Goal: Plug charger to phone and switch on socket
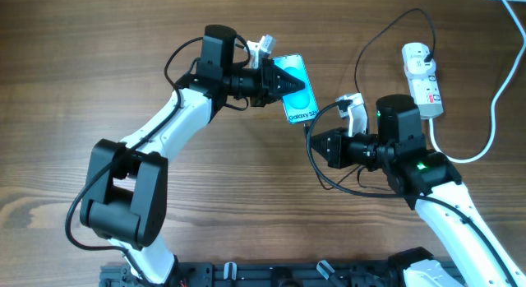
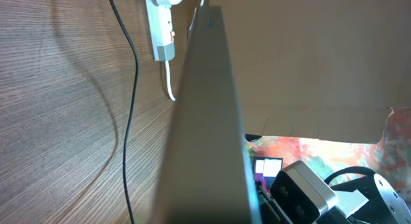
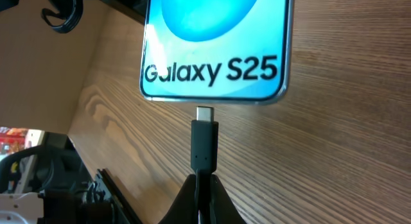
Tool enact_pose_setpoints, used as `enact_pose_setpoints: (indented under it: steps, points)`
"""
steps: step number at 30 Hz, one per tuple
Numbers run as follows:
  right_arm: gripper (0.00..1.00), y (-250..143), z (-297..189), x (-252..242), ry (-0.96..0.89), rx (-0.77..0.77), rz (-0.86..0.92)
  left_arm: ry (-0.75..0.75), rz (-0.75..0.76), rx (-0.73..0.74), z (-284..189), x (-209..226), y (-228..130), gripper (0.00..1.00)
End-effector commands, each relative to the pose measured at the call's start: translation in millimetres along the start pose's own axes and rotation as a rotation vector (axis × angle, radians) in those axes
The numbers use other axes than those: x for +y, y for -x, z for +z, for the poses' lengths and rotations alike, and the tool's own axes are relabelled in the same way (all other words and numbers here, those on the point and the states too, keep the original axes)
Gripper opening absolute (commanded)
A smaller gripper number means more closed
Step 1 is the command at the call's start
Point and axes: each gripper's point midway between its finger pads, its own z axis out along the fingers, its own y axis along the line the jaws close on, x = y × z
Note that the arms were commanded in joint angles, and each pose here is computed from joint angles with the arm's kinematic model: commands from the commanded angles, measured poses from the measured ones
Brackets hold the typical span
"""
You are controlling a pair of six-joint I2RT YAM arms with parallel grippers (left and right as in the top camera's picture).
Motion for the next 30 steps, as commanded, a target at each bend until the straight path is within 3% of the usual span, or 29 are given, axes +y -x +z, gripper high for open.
enact_pose_setpoints:
  steps: [1, 15, 18, 24, 30]
  points:
    - [0.05, 2.9, -2.2, 1.9, -0.009, -0.016, -0.033, -0.011, 0.045, 0.02, 5.4, -7.0, -5.4, 0.04]
    - [0.04, 2.5, -2.3, -3.4, -0.038, -0.017, -0.041, 0.026, 0.036, 0.034, 5.8, 3.9, -11.9, 0.04]
    - [0.05, -5.5, -3.7, -25.5, -0.156, 0.002, -0.002, 0.055, 0.024, -0.038, -10.4, 13.6, 6.7, 0.04]
    - [0.41, -13.6, 30.3, -51.6, -0.316, 0.052, -0.054, 0.089, -0.094, -0.221, -92.1, 47.2, 51.1, 0.04]
    - [0.48, -34.6, 103.3, -69.2, -0.369, 0.127, -0.114, 0.133, -0.154, -0.203, -128.4, 77.0, 33.1, 0.04]
